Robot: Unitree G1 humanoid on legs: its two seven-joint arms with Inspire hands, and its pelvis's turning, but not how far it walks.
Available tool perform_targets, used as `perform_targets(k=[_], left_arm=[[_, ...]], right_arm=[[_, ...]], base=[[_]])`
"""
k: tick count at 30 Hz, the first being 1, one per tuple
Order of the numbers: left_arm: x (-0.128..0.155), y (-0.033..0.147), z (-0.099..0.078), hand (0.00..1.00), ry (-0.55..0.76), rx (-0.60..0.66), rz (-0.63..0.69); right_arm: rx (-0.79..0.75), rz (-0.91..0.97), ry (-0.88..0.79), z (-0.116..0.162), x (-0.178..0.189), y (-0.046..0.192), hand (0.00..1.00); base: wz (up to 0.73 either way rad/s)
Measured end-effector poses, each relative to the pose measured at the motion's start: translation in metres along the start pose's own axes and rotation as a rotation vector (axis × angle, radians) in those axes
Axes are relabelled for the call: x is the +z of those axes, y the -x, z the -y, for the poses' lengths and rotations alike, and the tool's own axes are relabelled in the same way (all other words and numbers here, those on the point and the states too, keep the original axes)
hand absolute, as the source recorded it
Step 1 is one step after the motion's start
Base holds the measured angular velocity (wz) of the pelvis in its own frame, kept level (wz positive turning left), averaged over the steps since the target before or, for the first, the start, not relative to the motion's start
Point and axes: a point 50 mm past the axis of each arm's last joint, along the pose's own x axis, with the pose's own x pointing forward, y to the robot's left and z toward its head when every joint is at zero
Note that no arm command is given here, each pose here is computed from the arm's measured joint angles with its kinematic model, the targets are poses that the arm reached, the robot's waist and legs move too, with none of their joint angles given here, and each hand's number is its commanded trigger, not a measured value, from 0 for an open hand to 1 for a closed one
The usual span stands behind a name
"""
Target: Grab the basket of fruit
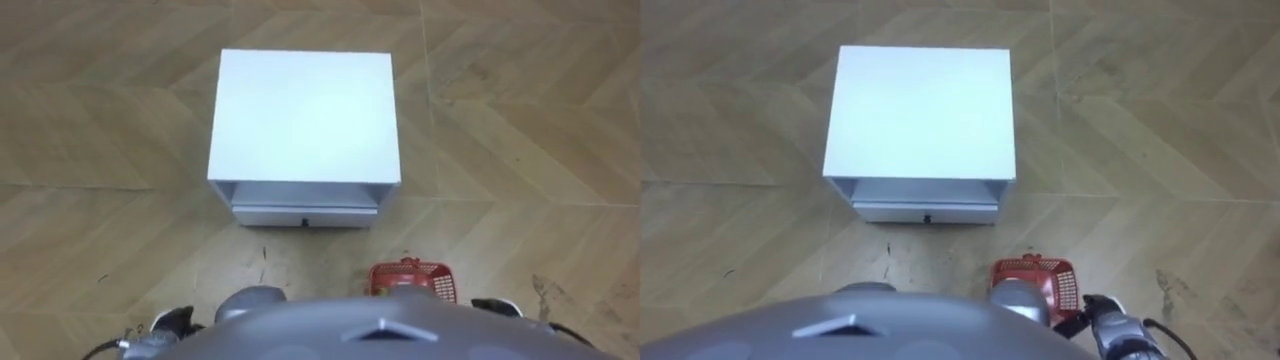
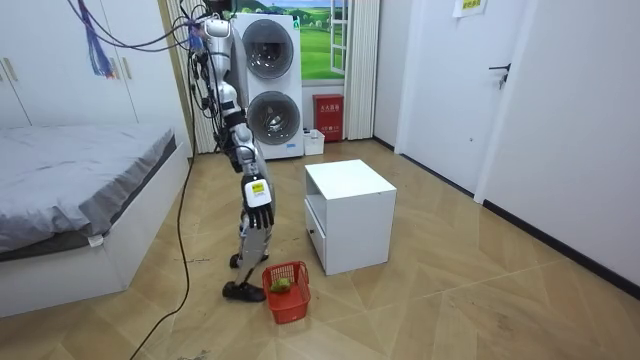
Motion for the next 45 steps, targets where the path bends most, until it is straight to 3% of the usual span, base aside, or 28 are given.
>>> perform_targets(k=[3,6,11,16,21,28,30,32,35,45], left_arm=[[0.002,0.0,-0.008,0.0,-0.005,0.038,0.022],[0.015,0.0,-0.012,0.0,-0.003,0.057,0.056],[0.072,0.001,-0.039,0.0,0.031,0.178,0.179],[0.087,0.003,-0.045,0.0,0.073,0.22,0.205],[0.07,0.0,-0.043,0.0,0.053,0.226,0.152],[0.086,0.003,-0.042,0.0,0.126,0.271,0.252],[0.07,0.001,-0.043,0.0,0.163,0.279,0.206],[0.064,0.002,-0.047,0.0,0.189,0.328,0.21],[0.056,0.001,-0.04,0.0,0.234,0.323,0.19],[0.032,-0.001,-0.032,0.0,0.21,0.299,0.131]], right_arm=[[-0.019,-0.006,-0.041,0.001,-0.003,0.0,0.0],[-0.067,0.054,-0.077,0.013,0.021,0.0,0.0],[-0.147,0.357,-0.245,0.043,0.127,0.017,0.0],[-0.176,0.561,-0.354,0.055,0.179,0.041,0.0],[-0.259,0.631,-0.424,0.065,0.19,0.051,0.0],[-0.363,0.728,-0.498,0.088,0.209,0.067,0.0],[-0.354,0.766,-0.536,0.092,0.219,0.074,0.0],[-0.345,0.737,-0.555,0.088,0.208,0.067,0.0],[-0.353,0.752,-0.564,0.089,0.205,0.068,0.0],[-0.392,0.767,-0.508,0.088,0.207,0.07,0.0]], base=[[0.32],[-0.08],[-0.02],[0.01],[0.3],[0.32],[-0.68],[0.26],[0.29],[0.11]])
